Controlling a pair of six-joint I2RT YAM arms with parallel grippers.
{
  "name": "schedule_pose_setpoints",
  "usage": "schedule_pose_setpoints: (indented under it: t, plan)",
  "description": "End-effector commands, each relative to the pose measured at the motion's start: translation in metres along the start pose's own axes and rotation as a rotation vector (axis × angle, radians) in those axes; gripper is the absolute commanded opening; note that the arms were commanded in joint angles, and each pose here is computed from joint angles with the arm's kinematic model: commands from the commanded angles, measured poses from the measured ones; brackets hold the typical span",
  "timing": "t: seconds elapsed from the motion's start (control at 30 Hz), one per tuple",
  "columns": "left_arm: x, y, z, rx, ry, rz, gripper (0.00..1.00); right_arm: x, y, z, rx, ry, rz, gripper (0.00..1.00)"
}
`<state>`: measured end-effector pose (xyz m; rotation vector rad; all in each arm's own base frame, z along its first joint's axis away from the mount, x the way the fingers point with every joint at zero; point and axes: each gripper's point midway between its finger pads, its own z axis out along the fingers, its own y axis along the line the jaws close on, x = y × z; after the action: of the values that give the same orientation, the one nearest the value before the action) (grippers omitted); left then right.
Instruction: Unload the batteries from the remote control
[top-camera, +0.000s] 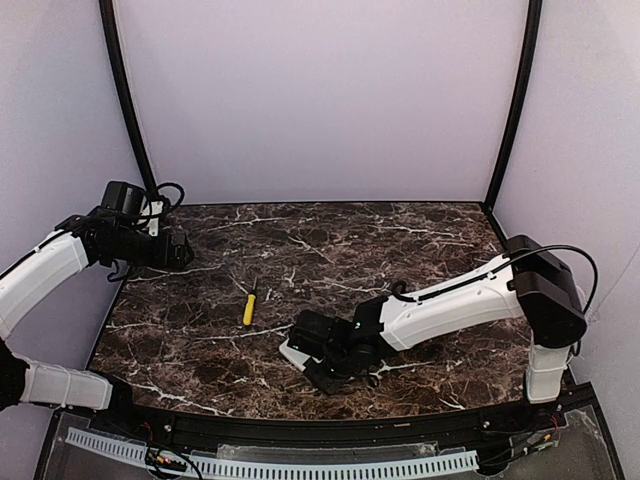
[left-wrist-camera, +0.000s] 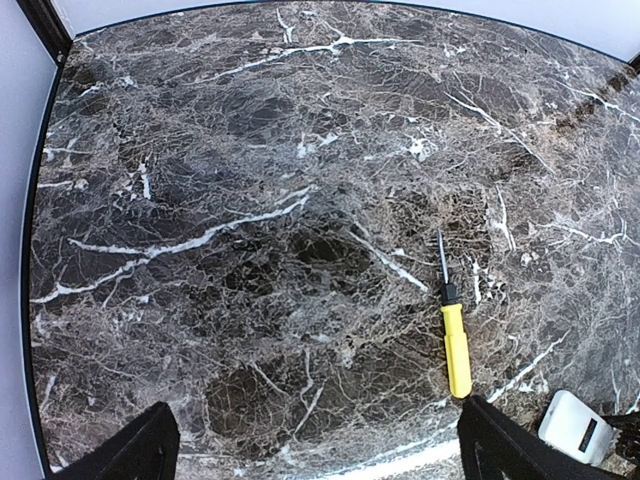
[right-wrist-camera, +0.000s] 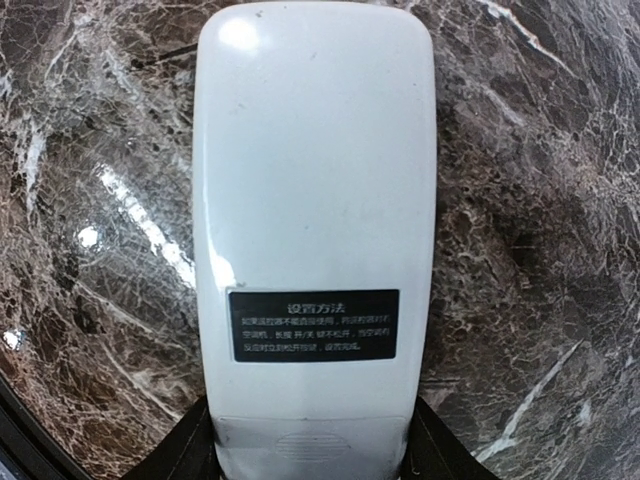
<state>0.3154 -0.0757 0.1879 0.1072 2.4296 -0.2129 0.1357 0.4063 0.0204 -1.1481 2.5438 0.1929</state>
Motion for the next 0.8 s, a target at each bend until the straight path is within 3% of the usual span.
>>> schedule_pose_setpoints:
  t: [0.0,0.5,0.77]
  plan:
    - [0.014,-0.002,0.004,0.017,0.044,0.016,0.98,-0.005,-0.013,0.000,0.045,-0.040,-0.033,0.37]
    - [0.015,-0.012,0.011,0.075,0.058,0.030,0.98,-0.064,-0.059,-0.020,0.076,-0.215,-0.064,0.38]
    - [0.011,-0.047,0.010,0.280,0.050,0.020,0.98,-0.095,-0.101,-0.035,0.129,-0.316,-0.089,0.39]
